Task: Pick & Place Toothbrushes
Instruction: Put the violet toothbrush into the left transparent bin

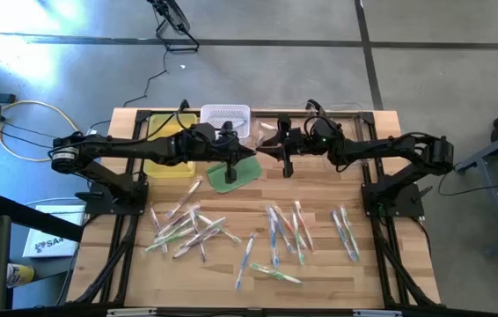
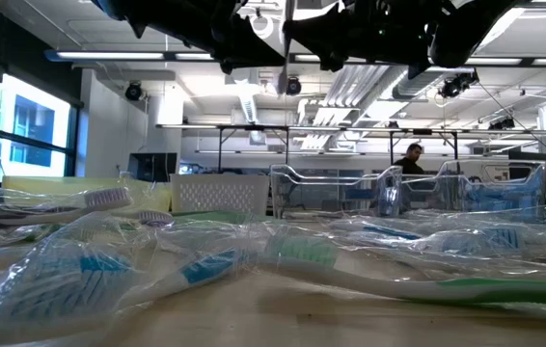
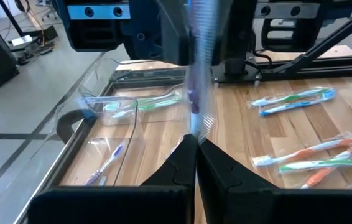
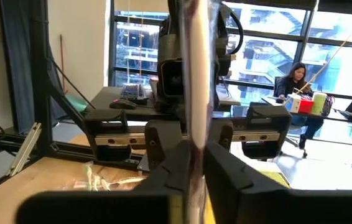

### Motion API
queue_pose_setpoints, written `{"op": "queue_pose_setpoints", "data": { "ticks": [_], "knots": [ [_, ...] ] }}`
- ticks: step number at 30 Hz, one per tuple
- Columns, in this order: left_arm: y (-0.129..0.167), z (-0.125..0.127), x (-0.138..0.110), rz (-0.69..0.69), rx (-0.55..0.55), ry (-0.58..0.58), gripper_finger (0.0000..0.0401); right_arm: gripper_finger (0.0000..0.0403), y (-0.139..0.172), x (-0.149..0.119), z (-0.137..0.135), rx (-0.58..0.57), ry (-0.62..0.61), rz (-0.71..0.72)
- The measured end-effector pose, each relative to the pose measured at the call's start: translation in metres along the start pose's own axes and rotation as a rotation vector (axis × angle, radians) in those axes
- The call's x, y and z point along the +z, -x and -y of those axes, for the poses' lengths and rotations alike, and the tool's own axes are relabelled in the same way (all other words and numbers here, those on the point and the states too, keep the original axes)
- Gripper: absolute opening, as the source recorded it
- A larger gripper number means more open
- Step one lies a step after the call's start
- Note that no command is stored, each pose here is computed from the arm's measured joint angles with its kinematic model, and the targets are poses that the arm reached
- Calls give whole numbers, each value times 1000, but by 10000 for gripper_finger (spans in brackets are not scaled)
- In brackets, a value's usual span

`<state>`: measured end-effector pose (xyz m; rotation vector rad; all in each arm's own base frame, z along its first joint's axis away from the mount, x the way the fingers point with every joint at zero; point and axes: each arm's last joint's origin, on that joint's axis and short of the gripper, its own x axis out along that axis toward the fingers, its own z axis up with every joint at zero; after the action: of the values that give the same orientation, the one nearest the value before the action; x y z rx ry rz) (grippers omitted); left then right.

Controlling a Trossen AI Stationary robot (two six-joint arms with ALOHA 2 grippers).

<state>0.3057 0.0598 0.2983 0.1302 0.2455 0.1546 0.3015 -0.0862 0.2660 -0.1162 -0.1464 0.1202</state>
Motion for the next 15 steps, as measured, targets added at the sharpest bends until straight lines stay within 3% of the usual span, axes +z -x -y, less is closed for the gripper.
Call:
{"op": "queue_pose_setpoints", "data": {
  "ticks": [15],
  "knots": [
    [0,0,0,1,11,0,11,9,0,0,0,2,16,0]
  ]
}}
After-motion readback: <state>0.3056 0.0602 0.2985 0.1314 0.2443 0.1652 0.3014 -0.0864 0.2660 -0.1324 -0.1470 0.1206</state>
